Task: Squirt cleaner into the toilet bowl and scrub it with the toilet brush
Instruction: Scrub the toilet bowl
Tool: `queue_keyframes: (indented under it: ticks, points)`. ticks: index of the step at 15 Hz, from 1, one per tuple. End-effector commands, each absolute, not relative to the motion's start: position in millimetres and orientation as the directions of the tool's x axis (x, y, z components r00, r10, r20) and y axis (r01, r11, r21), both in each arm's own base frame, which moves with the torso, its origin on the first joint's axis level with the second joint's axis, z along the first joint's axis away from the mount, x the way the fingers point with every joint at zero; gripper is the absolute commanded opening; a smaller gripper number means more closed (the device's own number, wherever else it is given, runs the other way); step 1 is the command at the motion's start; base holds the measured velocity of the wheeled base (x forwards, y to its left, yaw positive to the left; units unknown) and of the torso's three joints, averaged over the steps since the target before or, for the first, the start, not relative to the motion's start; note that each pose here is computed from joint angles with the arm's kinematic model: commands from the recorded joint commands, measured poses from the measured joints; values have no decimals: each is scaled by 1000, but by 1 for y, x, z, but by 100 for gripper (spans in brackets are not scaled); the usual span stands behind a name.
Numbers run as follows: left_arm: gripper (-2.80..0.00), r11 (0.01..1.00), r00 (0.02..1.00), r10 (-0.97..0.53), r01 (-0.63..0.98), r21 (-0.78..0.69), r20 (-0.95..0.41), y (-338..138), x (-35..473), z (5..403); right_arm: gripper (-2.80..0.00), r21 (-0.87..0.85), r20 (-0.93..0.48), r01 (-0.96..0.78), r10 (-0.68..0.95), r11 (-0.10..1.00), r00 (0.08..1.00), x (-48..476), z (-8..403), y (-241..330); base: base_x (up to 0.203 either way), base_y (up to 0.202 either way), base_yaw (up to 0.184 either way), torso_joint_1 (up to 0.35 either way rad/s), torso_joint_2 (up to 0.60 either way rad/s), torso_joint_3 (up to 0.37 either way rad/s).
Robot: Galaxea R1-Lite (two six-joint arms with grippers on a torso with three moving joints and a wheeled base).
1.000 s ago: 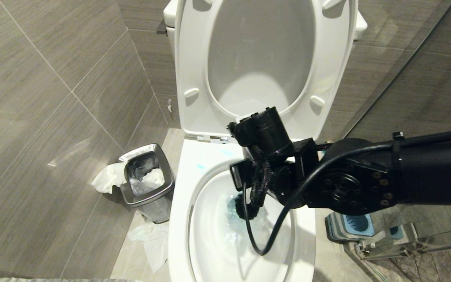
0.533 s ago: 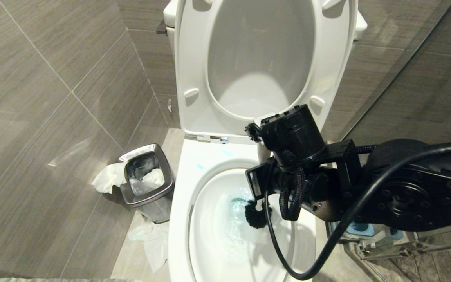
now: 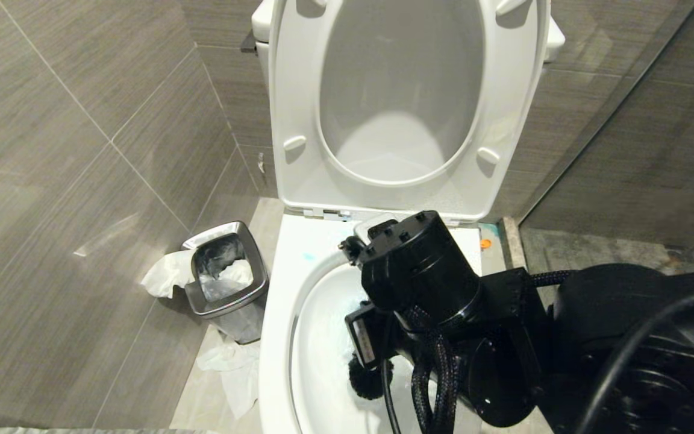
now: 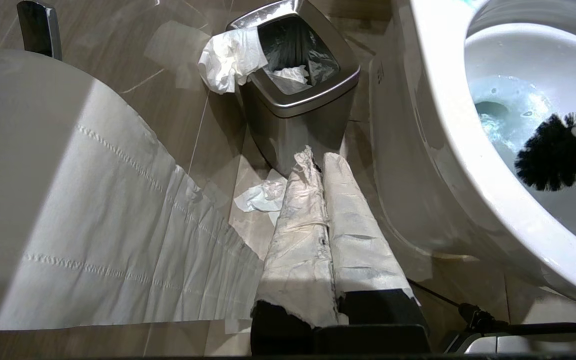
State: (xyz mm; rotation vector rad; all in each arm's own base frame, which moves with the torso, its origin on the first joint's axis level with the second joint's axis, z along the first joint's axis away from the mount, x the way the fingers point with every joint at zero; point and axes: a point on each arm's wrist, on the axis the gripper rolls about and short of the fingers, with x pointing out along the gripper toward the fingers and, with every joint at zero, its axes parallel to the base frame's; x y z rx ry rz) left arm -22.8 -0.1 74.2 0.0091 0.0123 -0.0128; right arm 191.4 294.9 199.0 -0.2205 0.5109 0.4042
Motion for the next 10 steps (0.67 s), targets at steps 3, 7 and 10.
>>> queue_keyframes:
  ticks: [3, 7, 10]
  points:
    - [-280, 1000, 1000, -12, 12, 9, -14, 0, -23, 74, -280, -82, -495, -446, 352, 891, 795, 197, 199, 321, 0, 0, 0, 0, 0, 0]
    - [-280, 1000, 1000, -12, 12, 9, -14, 0, -23, 74, -280, -68, -465, -447, 368, 892, 805, 215, 202, 351, 0, 0, 0, 0, 0, 0]
    - [-280, 1000, 1000, -12, 12, 9, -14, 0, -23, 74, -280, -66, -433, -432, 365, 899, 824, 233, 208, 364, 0, 0, 0, 0, 0, 0]
